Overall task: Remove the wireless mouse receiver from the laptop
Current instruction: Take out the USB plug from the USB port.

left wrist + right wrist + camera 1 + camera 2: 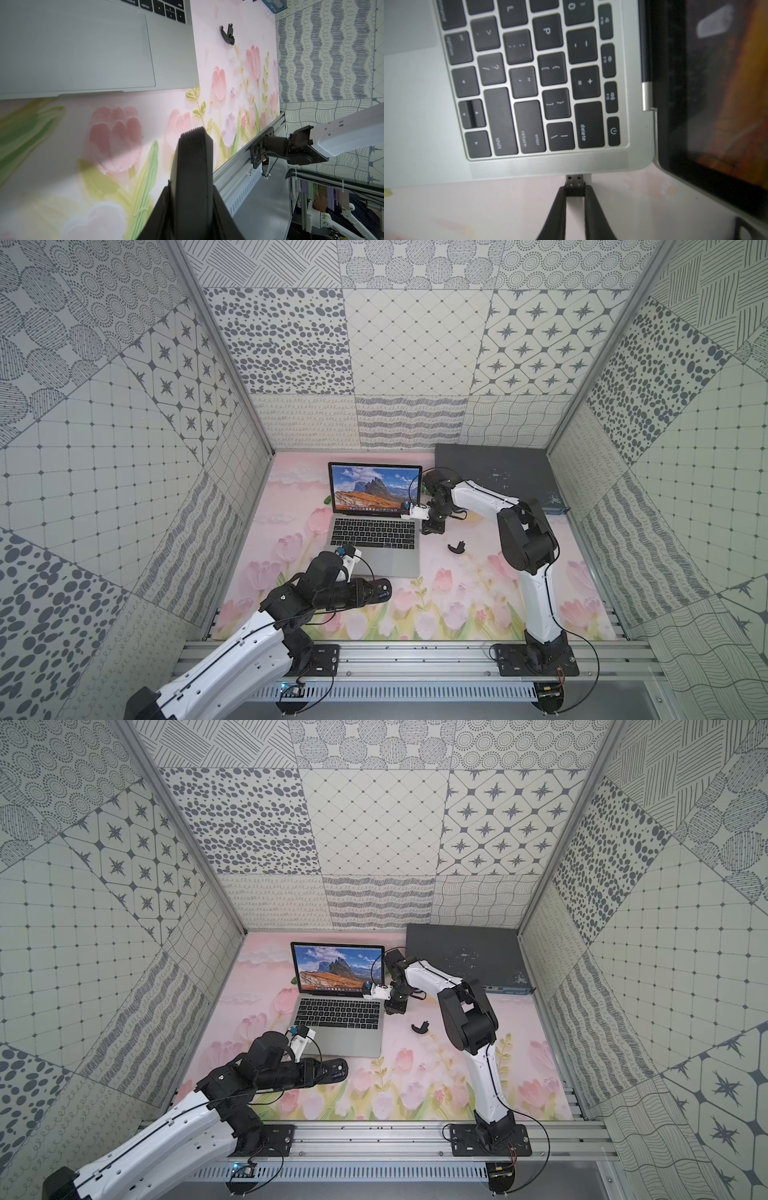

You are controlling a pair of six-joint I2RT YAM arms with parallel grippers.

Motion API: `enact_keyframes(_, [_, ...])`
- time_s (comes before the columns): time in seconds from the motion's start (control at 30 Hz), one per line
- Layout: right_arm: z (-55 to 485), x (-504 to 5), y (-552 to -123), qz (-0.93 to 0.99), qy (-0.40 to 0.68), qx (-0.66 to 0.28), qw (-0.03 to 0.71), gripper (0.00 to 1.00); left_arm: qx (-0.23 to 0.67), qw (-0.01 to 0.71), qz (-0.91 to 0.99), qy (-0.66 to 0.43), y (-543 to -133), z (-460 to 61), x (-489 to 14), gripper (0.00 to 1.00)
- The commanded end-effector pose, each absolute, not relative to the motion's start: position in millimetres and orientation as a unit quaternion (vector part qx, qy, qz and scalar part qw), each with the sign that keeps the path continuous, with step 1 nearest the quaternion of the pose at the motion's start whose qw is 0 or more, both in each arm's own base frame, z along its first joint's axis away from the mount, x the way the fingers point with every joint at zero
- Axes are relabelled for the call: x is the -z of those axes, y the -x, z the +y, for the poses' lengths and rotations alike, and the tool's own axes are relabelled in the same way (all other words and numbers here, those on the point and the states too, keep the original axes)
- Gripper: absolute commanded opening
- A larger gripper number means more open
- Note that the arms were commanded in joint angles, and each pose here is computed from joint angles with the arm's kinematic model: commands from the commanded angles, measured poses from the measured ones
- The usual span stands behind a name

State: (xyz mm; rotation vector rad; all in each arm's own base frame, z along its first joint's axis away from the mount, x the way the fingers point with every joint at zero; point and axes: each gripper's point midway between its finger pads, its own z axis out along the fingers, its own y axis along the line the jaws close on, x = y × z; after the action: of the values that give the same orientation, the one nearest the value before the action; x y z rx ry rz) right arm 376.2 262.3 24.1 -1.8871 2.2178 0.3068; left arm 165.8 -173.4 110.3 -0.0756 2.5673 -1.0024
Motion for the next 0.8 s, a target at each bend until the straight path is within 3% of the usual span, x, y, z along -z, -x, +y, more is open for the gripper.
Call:
enact_keyframes(0.0, [248.9, -25.2, -382.4, 0.766, 0.627, -0.09, 0.11, 0.0, 0.328, 0.279, 0.902, 0.026, -211.1, -171.6, -130.7, 0.18])
enact_keyframes(0.13, [250.3, -28.9, -382.5, 0.767, 0.624, -0.094, 0.116, 0.0, 0.303, 0.297, 0.905, 0.039, -248.4, -168.0, -123.4, 0.16])
enact_keyframes(0.3, [252.1, -32.3, -382.3, 0.768, 0.621, -0.101, 0.12, 0.0, 0.357, 0.284, 0.888, 0.062, -277.4, -169.7, -103.6, 0.15])
enact_keyframes(0.77, [244.4, -38.2, -382.1, 0.773, 0.614, -0.096, 0.126, 0.0, 0.367, 0.246, 0.888, 0.126, -287.0, -141.6, -49.1, 0.14])
